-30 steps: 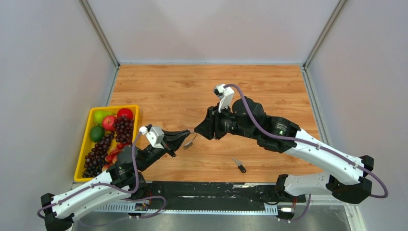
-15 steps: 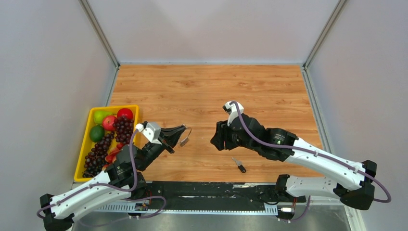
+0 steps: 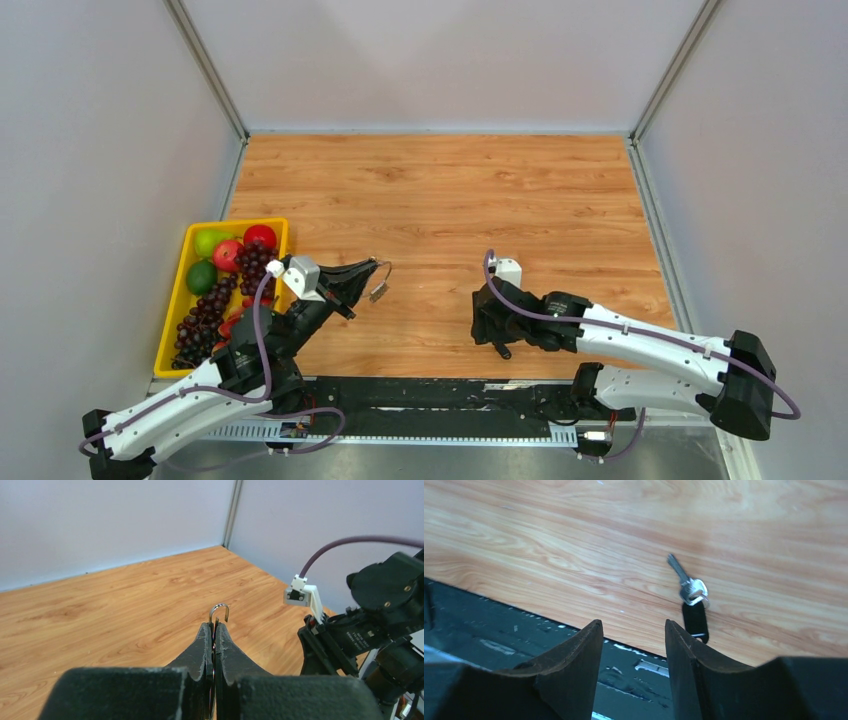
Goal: Put the keys on the keyring
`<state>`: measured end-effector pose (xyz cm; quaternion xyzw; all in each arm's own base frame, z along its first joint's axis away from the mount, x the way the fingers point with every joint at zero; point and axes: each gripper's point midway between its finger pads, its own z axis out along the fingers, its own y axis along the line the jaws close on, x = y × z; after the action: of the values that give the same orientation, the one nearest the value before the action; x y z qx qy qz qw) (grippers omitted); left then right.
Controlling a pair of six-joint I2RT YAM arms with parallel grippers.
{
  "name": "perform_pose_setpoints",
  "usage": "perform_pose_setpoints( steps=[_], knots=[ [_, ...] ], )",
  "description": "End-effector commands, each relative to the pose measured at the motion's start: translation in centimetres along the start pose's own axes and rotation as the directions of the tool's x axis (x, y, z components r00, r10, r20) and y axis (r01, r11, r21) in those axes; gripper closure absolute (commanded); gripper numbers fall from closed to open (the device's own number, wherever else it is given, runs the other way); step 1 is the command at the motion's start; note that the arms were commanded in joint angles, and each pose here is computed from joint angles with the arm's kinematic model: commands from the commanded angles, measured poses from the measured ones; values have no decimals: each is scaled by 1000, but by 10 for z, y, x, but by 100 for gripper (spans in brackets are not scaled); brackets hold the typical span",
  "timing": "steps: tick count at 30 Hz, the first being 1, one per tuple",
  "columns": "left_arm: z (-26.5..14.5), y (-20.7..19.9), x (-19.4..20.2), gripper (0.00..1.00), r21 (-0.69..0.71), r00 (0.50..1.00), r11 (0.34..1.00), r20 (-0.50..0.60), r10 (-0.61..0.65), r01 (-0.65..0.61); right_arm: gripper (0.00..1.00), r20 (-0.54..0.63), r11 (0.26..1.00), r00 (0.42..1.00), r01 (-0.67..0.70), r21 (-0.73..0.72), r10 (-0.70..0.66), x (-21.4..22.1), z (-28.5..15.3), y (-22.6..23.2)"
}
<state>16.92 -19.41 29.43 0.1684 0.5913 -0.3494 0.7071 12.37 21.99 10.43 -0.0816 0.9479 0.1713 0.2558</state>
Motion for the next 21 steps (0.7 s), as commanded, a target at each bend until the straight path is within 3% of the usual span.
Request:
perform_pose_setpoints(
  steps=[1,11,21],
  knots=[
    [0,-7,-20,100,28,998,999,50,-39,37,48,31,990,993,-115,78,113,7,8,-21],
    [1,-13,-18,100,60,998,997,49,-50,47,48,41,962,986,-168,216,163,22,19,-56],
    [2,-15,-16,100,71,998,996,44,-49,46,44,66,943,980,-201,265,190,18,26,-73]
  ],
)
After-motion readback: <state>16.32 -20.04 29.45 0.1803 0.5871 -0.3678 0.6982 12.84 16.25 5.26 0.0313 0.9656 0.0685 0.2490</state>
